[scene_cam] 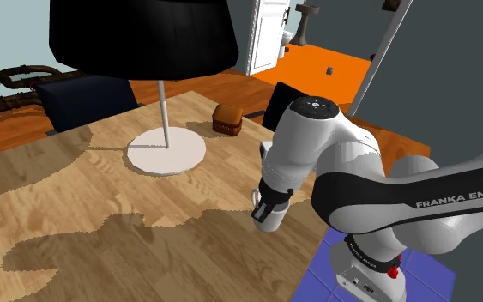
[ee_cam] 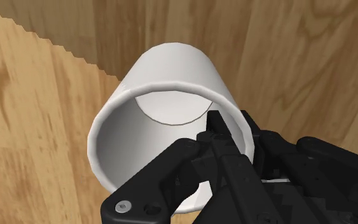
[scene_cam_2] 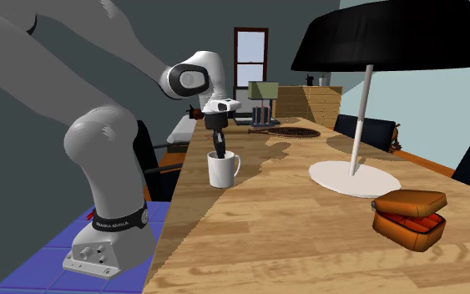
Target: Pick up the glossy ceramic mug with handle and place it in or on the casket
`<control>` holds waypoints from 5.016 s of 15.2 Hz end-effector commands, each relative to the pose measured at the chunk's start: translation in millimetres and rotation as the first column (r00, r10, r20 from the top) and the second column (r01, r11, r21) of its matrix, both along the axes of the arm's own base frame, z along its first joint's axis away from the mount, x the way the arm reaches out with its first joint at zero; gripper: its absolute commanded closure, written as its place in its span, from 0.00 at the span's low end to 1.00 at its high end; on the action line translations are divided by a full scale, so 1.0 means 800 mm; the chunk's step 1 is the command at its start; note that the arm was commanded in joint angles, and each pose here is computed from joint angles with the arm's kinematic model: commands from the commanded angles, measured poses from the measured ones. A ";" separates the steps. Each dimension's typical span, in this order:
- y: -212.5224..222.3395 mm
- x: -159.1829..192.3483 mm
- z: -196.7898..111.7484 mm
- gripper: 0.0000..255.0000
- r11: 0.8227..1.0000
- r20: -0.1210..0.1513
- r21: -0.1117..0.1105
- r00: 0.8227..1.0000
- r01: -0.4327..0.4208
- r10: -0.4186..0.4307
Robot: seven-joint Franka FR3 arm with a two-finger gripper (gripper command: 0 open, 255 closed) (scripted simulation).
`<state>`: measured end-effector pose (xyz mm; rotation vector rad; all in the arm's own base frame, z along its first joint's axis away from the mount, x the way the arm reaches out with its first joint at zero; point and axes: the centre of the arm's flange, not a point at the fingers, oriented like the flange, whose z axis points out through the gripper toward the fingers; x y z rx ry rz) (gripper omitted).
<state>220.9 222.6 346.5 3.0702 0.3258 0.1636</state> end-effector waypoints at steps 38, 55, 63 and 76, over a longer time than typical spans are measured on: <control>-0.007 0.015 0.215 1.00 1.000 0.000 0.000 1.000 0.000 0.000; -0.123 0.270 0.228 1.00 1.000 0.000 0.000 1.000 0.000 0.000; -0.178 0.390 0.234 1.00 1.000 0.000 0.000 1.000 0.000 0.000; -0.261 0.570 0.236 1.00 1.000 0.000 0.000 1.000 0.000 0.000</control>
